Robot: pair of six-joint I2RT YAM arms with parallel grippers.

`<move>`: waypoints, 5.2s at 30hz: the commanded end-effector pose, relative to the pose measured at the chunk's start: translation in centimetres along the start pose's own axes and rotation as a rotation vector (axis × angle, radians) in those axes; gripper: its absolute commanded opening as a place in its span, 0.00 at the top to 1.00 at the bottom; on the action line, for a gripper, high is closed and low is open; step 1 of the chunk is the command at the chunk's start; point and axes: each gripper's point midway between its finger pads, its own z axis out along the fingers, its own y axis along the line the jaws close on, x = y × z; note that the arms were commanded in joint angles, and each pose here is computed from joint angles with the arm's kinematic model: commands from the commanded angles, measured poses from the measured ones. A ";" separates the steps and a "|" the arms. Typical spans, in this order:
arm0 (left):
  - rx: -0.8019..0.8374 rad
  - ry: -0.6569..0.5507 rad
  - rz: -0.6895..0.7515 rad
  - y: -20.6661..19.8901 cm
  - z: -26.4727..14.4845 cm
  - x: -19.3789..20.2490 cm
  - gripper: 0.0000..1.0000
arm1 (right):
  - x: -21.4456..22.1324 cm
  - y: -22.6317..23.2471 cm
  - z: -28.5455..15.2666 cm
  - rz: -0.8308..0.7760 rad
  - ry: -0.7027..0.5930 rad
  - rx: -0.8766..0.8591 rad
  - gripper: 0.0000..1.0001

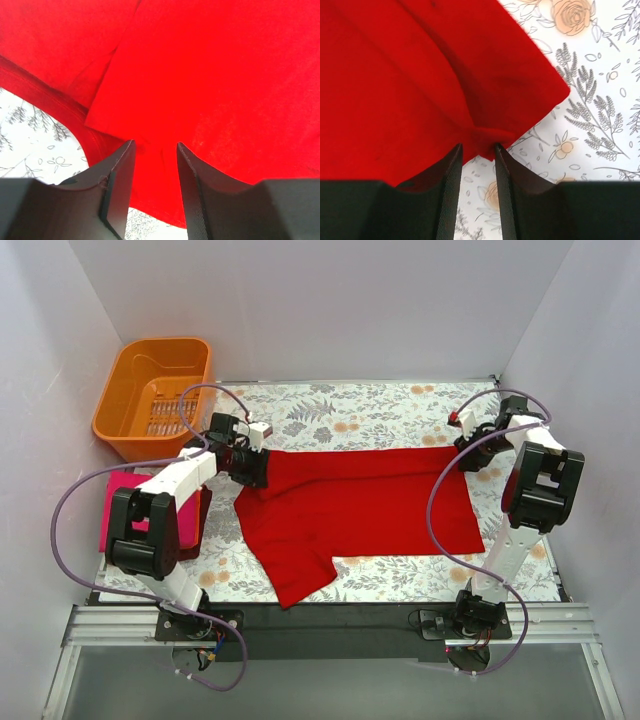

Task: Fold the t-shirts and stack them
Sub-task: Fold the tshirt

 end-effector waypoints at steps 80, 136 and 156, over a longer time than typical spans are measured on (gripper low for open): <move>0.049 0.004 0.026 -4.8 4.5 -7.6 0.67 | -1.0 2.0 -2.0 0.037 0.054 -0.062 0.69; 0.210 -0.386 0.804 -9.8 -0.1 2.0 0.50 | -22.7 31.5 11.5 0.313 -0.049 -0.477 0.52; 0.191 -0.356 0.846 -9.2 3.4 1.5 0.57 | -22.2 33.2 13.1 0.405 0.013 -0.543 0.57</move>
